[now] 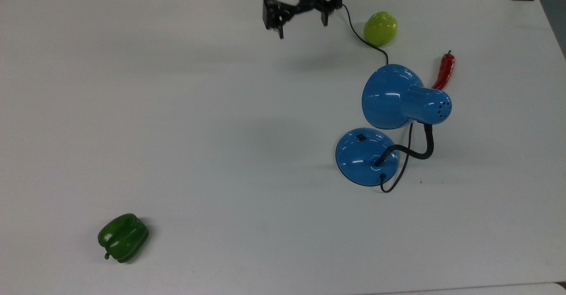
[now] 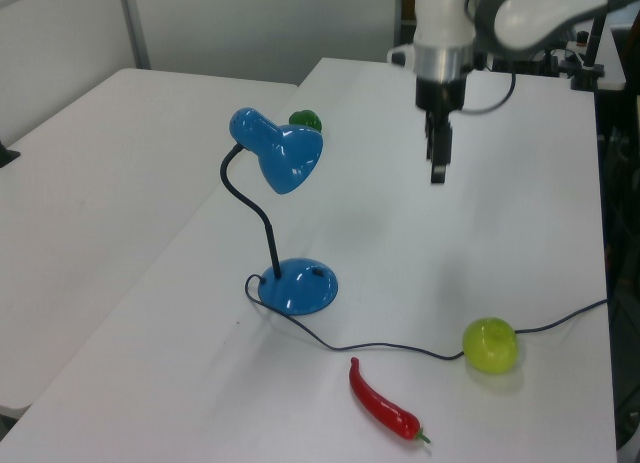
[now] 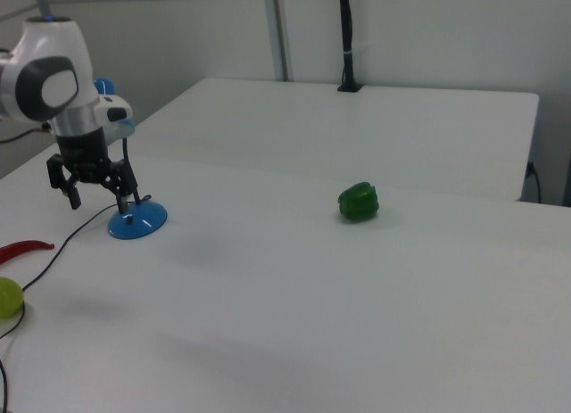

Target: Turn off lamp

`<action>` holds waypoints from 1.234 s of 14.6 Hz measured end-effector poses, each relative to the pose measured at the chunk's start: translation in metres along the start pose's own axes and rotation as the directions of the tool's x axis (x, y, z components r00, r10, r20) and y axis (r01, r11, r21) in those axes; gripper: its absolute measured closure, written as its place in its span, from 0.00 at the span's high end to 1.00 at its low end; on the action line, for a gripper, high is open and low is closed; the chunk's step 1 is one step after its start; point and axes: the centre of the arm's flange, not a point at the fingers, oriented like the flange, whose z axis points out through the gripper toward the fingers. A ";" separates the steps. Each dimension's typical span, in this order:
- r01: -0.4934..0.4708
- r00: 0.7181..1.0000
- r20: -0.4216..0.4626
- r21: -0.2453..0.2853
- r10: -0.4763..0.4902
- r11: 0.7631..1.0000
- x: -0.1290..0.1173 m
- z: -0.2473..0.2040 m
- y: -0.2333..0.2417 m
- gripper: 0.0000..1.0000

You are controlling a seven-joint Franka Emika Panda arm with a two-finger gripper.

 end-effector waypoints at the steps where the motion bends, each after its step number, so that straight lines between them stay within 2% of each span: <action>1: -0.020 1.000 0.016 0.002 0.020 1.000 -0.006 -0.016 0.009 1.00; 5: -0.121 0.992 0.032 0.008 0.121 0.993 -0.022 -0.073 0.048 1.00; 9: -0.242 0.970 0.002 0.010 0.242 0.970 -0.030 -0.093 0.090 1.00; 13: -0.288 0.956 -0.058 0.010 0.288 0.958 -0.033 -0.109 0.117 1.00; 18: -0.284 0.952 -0.114 0.008 0.283 0.959 -0.026 -0.114 0.118 1.00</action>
